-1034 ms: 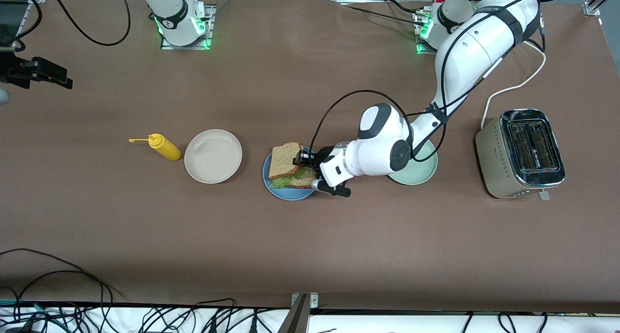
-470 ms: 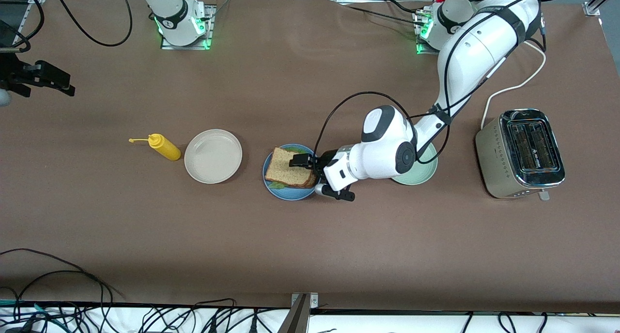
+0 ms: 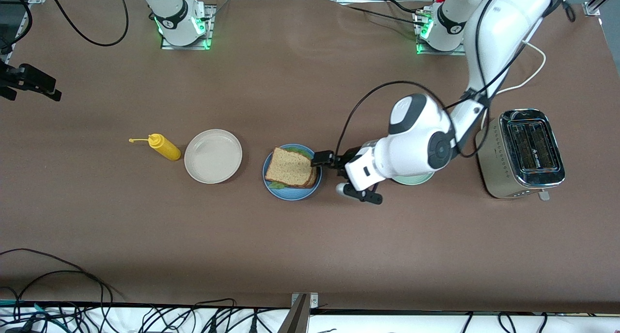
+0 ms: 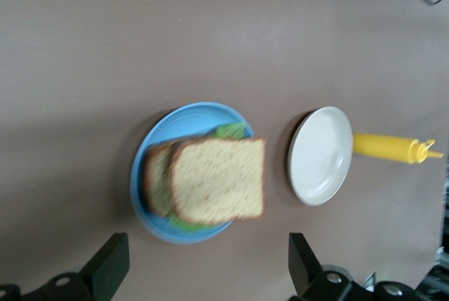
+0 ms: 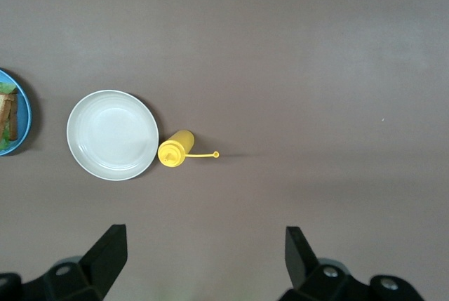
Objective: Make sandwich in blue plate with both arms
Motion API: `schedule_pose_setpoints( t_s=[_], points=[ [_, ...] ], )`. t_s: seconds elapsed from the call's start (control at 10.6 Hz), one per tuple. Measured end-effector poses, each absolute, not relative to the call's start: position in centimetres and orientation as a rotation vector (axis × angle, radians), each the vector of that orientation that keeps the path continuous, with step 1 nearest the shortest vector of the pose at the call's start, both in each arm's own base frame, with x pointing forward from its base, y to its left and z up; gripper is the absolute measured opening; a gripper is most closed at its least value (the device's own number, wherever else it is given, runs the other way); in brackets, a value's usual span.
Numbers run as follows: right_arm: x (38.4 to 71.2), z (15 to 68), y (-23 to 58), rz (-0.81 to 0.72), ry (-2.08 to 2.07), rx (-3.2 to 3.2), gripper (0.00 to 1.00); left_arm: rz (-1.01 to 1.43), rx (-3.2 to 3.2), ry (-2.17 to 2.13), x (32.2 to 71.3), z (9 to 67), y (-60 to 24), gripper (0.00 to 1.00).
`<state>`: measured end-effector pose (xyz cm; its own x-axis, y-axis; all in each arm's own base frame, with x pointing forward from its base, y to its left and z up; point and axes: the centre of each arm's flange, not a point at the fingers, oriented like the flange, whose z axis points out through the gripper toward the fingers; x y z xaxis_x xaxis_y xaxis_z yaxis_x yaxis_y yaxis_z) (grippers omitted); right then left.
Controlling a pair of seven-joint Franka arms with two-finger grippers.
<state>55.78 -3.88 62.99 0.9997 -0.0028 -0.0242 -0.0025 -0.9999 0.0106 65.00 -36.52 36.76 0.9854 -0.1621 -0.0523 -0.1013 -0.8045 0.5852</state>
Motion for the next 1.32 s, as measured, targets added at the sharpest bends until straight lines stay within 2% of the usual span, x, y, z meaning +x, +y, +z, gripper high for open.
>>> schedule_pose_setpoints(
  t_s=[0.47, 0.85, 1.32],
  points=[
    [55.8, 63.2, -3.7, -0.029, 0.001, 3.131, 1.00, -0.270, 2.729, -0.247, 63.7, 44.4, -27.9, 1.00],
    [56.0, 63.2, -3.8, -0.017, -0.007, 3.136, 1.00, -0.194, 2.834, -0.247, 64.1, 50.7, -18.1, 1.00],
    [55.8, 63.1, -5.5, -0.018, -0.067, 3.135, 1.00, -0.125, 3.024, -0.298, 61.7, 57.4, -11.7, 1.00]
  ],
)
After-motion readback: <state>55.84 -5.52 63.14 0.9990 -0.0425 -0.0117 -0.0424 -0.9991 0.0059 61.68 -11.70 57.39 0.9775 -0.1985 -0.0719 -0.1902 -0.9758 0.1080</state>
